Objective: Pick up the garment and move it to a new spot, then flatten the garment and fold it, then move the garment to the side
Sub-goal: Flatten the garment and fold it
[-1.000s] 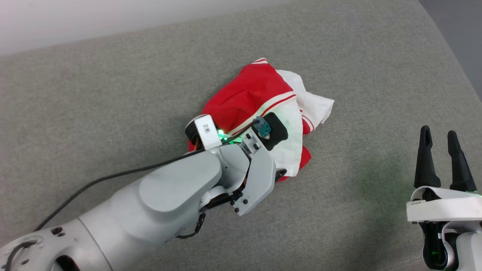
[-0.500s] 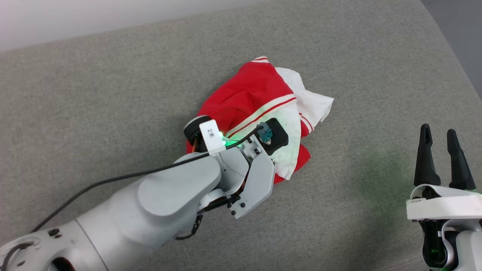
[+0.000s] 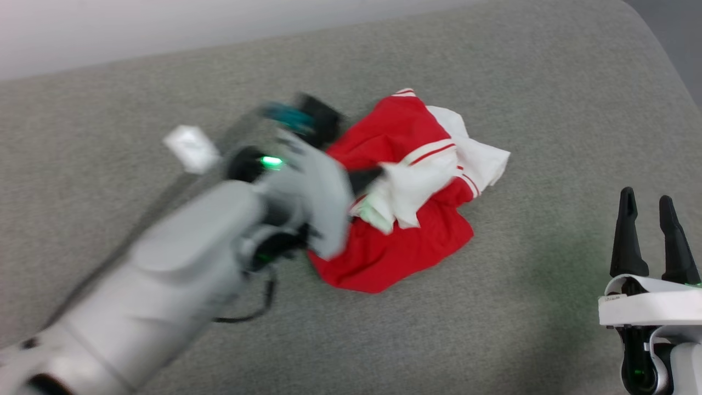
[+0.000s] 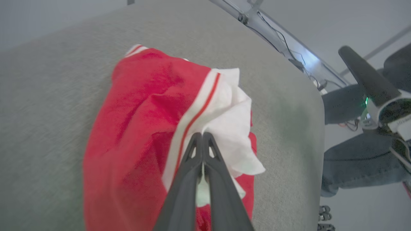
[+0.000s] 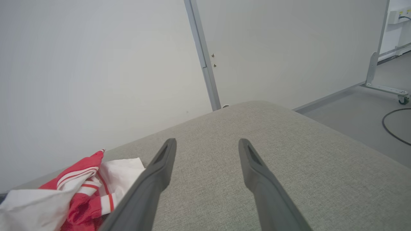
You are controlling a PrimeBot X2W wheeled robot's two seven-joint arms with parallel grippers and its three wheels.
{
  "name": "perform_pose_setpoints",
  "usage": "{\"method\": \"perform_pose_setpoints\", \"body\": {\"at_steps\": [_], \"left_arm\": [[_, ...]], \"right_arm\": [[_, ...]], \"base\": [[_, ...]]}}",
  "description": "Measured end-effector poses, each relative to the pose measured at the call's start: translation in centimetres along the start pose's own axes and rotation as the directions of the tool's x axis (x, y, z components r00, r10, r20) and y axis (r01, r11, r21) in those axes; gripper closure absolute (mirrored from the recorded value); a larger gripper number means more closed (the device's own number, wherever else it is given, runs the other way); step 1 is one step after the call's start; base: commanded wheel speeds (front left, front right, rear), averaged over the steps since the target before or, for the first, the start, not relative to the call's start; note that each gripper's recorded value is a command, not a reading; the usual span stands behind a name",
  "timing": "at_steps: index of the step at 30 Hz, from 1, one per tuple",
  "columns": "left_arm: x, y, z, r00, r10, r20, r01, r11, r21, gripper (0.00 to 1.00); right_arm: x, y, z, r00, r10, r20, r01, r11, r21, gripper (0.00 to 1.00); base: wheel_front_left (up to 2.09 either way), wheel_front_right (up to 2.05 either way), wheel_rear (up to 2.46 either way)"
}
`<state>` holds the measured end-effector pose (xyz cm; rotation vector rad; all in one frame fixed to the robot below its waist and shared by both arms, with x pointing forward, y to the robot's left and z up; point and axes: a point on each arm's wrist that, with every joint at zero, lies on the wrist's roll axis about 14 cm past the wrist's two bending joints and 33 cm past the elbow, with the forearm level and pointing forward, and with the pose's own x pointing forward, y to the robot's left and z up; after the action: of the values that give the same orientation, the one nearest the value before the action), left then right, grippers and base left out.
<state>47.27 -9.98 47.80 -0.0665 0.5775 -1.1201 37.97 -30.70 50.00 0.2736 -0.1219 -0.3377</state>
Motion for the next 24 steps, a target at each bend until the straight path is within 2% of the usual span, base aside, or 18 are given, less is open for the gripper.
{"method": "perform_pose_setpoints", "body": {"at_steps": [3, 7, 10, 14, 16, 19, 24], "left_arm": [[-2.8, 3.7, 1.0, 0.992, 0.104, 0.076, -0.095, 0.988, -0.122, 1.0], [-6.9, 8.0, 1.0, 0.959, 0.248, 0.136, -0.206, 0.941, -0.267, 1.0], [-10.5, 11.6, 0.0, 0.914, 0.379, 0.146, -0.305, 0.877, -0.371, 1.0], [-15.1, 15.9, -2.9, 0.834, 0.541, 0.106, -0.44, 0.769, -0.464, 1.0], [-16.4, 16.9, -4.6, 0.811, 0.58, 0.077, -0.473, 0.728, -0.497, 1.0], [-17.9, 18.0, -6.8, 0.781, 0.623, 0.031, -0.527, 0.686, -0.502, 1.0], [-19.3, 18.6, -9.8, 0.756, 0.652, -0.054, -0.604, 0.663, -0.442, 1.0]], "right_arm": [[0.0, 0.4, -0.2, 1.0, 0.014, -0.004, -0.014, 1.0, 0.0, 0.0], [0.4, 1.2, -0.1, 0.999, 0.042, 0.0, -0.042, 0.999, 0.002, 0.0], [0.6, 1.6, 0.0, 0.998, 0.058, 0.003, -0.058, 0.998, 0.0, 0.0], [0.8, 2.0, 0.0, 0.997, 0.075, 0.004, -0.075, 0.997, -0.004, 0.0], [0.9, 2.1, 0.0, 0.997, 0.08, 0.004, -0.079, 0.997, -0.008, 0.0], [1.0, 1.9, 0.1, 0.997, 0.082, 0.002, -0.082, 0.996, -0.016, 0.0], [1.2, 2.1, -0.1, 0.995, 0.096, -0.004, -0.096, 0.995, -0.025, 0.0]], "base": [[0.0, 0.0, 0.0], [0.0, 0.0, 0.0], [0.0, 0.0, 0.0], [0.0, 0.0, 0.0], [0.0, 0.0, 0.0], [0.0, 0.0, 0.0], [0.0, 0.0, 0.0]]}}
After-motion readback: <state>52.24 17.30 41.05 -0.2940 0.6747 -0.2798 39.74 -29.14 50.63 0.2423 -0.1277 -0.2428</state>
